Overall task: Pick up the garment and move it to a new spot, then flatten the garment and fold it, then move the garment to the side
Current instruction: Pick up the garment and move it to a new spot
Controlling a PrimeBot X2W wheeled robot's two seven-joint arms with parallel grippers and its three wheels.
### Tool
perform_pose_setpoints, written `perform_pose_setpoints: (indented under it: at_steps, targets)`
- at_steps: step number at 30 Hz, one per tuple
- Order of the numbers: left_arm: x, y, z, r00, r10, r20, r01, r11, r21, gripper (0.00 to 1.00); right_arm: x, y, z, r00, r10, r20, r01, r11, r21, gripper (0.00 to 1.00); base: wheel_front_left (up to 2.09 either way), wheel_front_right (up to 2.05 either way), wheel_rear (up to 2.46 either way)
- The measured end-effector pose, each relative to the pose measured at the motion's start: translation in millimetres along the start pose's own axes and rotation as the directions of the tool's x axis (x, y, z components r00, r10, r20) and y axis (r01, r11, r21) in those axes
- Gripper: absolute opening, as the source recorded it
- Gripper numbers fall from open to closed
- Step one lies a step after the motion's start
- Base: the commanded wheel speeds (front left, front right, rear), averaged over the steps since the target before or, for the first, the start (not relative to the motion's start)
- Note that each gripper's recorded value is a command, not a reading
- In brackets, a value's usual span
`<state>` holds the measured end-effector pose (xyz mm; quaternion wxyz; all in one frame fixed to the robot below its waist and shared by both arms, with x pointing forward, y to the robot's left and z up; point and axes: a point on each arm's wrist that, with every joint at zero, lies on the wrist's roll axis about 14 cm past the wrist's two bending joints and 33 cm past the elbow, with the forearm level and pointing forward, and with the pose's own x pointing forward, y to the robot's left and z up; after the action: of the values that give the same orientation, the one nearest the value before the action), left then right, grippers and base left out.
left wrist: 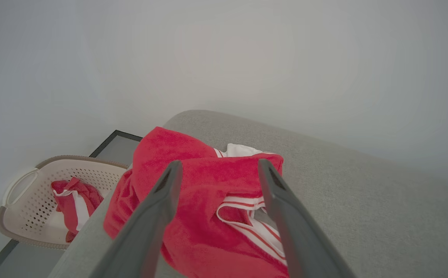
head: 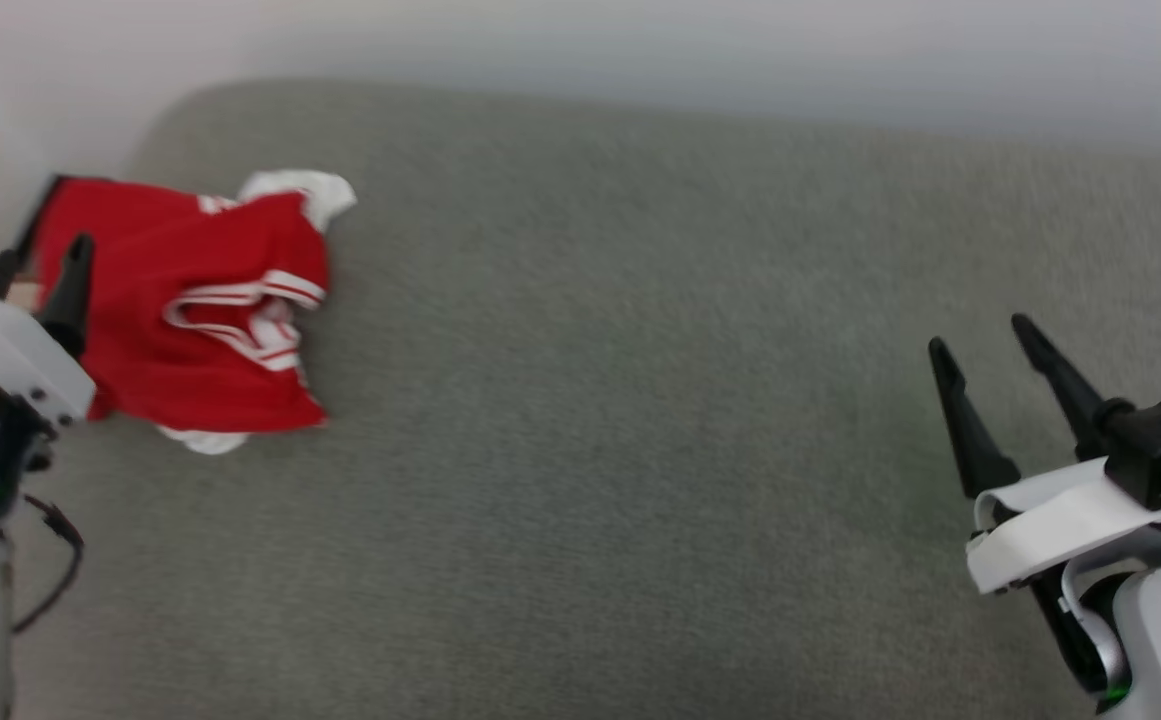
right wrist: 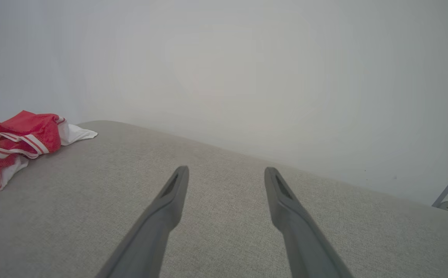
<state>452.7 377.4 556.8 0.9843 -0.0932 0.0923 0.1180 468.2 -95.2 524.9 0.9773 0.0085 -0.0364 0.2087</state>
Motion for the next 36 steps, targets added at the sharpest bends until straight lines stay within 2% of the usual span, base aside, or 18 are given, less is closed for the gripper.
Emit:
perform_pose_setpoints:
  at_steps: [6,15,20,24,25,26,31,36]
  targets:
    - [46,-6,-46,0.973,0.008,-0.231,-0.008,1.000,0.001,1.00,1,-28,-23,0.997,-0.056,-0.046,0.056,0.998,-0.005,1.00,0.00,0.00,0.00]
    - [81,-14,-141,0.836,0.039,-0.547,-0.039,0.999,0.012,1.00,0,-54,-60,0.986,-0.112,-0.123,0.112,0.994,-0.005,1.00,0.00,0.00,0.00]
    - [92,-14,-171,0.780,0.063,-0.623,-0.051,0.998,0.037,1.00,-3,-63,-77,0.979,-0.132,-0.158,0.133,0.991,-0.004,1.00,0.00,0.00,0.00]
    - [96,-14,-182,0.759,0.072,-0.648,-0.066,0.997,0.034,1.00,-5,-68,-81,0.974,-0.147,-0.173,0.148,0.989,-0.005,1.00,0.00,0.00,0.00]
    - [96,-14,-183,0.759,0.073,-0.647,-0.071,0.997,0.028,0.66,-5,-67,-81,0.974,-0.148,-0.173,0.149,0.989,-0.005,1.00,0.00,0.00,0.00]
    - [96,-13,-182,0.762,0.071,-0.643,-0.076,0.997,0.020,0.00,-5,-67,-80,0.974,-0.149,-0.172,0.151,0.989,-0.004,1.00,0.00,0.00,0.00]
    - [97,-7,-163,0.814,0.082,-0.575,-0.097,0.995,0.004,0.00,-7,-67,-70,0.977,-0.154,-0.149,0.155,0.988,-0.008,1.00,0.00,0.00,0.00]
    - [96,-8,-129,0.879,0.068,-0.472,-0.072,0.997,0.011,0.00,-11,-64,-57,0.980,-0.158,-0.124,0.159,0.987,-0.003,1.00,0.00,0.00,0.00]
